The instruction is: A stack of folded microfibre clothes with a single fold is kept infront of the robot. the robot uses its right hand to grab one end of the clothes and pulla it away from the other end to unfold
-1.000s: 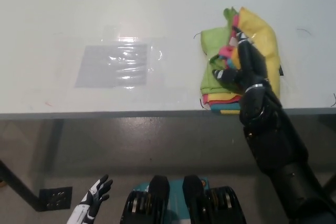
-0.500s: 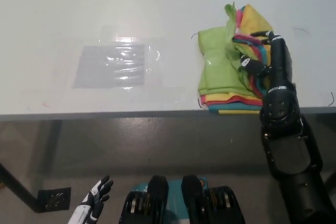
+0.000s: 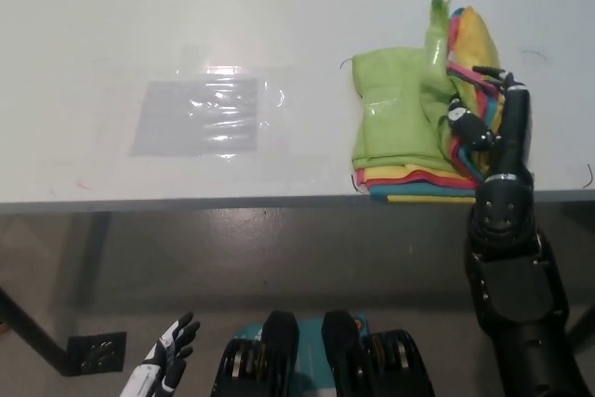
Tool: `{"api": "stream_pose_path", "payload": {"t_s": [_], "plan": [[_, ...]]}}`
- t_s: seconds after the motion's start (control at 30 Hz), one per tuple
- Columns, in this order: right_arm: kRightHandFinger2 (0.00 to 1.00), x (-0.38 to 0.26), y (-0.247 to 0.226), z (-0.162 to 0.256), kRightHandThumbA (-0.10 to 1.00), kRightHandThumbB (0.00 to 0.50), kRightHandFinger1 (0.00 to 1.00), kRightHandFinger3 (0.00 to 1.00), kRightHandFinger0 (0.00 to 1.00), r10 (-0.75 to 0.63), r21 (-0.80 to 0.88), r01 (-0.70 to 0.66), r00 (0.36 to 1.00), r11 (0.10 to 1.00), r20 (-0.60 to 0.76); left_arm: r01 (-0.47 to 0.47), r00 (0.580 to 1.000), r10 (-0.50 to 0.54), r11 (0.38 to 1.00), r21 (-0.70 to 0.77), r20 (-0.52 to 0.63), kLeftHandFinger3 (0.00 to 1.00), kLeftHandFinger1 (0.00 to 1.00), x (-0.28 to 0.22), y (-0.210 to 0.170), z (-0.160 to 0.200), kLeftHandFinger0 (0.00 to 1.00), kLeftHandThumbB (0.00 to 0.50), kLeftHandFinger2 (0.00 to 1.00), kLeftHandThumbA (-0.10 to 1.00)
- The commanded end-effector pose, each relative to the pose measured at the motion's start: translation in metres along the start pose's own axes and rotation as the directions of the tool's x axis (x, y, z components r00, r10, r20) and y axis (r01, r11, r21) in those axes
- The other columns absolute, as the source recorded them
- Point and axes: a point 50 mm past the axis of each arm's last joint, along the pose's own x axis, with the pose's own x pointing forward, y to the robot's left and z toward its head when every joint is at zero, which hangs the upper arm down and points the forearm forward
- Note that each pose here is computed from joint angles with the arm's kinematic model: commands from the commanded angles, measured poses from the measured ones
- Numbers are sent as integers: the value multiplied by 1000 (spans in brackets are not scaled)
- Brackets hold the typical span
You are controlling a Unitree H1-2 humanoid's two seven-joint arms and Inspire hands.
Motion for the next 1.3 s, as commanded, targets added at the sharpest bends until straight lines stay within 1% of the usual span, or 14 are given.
{"api": "stream_pose_path", "payload": {"t_s": [0.0,0.1,0.23,0.33,0.37,0.4,0.43,0.47,0.5,0.57,0.77,0.87,1.07,1.27], "plan": [[617,8,-15,15,-100,168,216,647,0,-123,147,113,991,983,61,-8,1000,8,1000,10,18,1000,1000,-4,6,4,1000,402,1000,967],[578,11,-25,2,-100,186,214,594,0,-186,205,173,981,963,50,-10,1000,9,1000,14,18,1000,1000,-7,6,3,1000,392,1000,963],[541,13,-41,-15,-100,143,211,588,0,-258,233,248,966,941,14,-16,1000,16,1000,15,15,1000,1000,-9,7,1,1000,391,1000,961],[475,15,-58,-30,-67,145,205,487,1,-300,250,293,954,923,-11,-18,1000,18,1000,10,9,1000,1000,-10,8,2,1000,400,1000,954],[483,16,-62,-34,15,136,212,500,8,-312,257,305,950,917,-13,-19,1000,19,1000,10,6,1000,1000,-11,9,2,1000,394,1000,950],[614,15,-67,-38,130,122,332,659,111,-315,261,309,949,914,-20,-20,1000,20,1000,9,8,1000,1000,-11,9,2,1000,387,1000,945],[1000,15,-74,-42,318,128,846,1000,596,-310,259,306,950,916,-25,-19,1000,19,1000,14,8,1000,1000,-11,9,1,1000,382,1000,948],[1000,15,-77,-45,395,137,990,1000,760,-298,255,292,954,922,-18,-19,1000,19,1000,14,6,1000,1000,-12,10,0,1000,387,1000,950],[1000,14,-83,-49,557,150,1000,1000,1000,-272,264,264,962,928,-8,-19,1000,19,1000,12,3,1000,1000,-12,10,-1,1000,389,1000,951],[1000,14,-92,-51,661,149,1000,1000,1000,-251,246,238,968,940,22,-21,1000,21,1000,8,-2,1000,1000,-14,10,-2,1000,390,1000,949],[1000,8,-107,-47,945,287,1000,1000,1000,-212,123,199,972,972,104,-24,1000,25,1000,16,-12,1000,1000,-15,13,-4,1000,394,1000,947],[1000,3,-112,-47,978,300,1000,1000,1000,-193,84,183,974,979,123,-23,1000,23,1000,21,-20,1000,1000,-18,12,-5,1000,393,1000,951],[1000,-9,-119,-33,972,254,1000,1000,1000,-158,20,158,961,987,226,-20,1000,20,1000,22,-21,1000,1000,-19,11,-5,1000,402,1000,955],[1000,-35,-132,17,1000,345,1000,1000,1000,-140,74,121,915,990,377,-12,1000,12,1000,19,-20,1000,1000,-18,10,-5,1000,403,1000,944]]}}
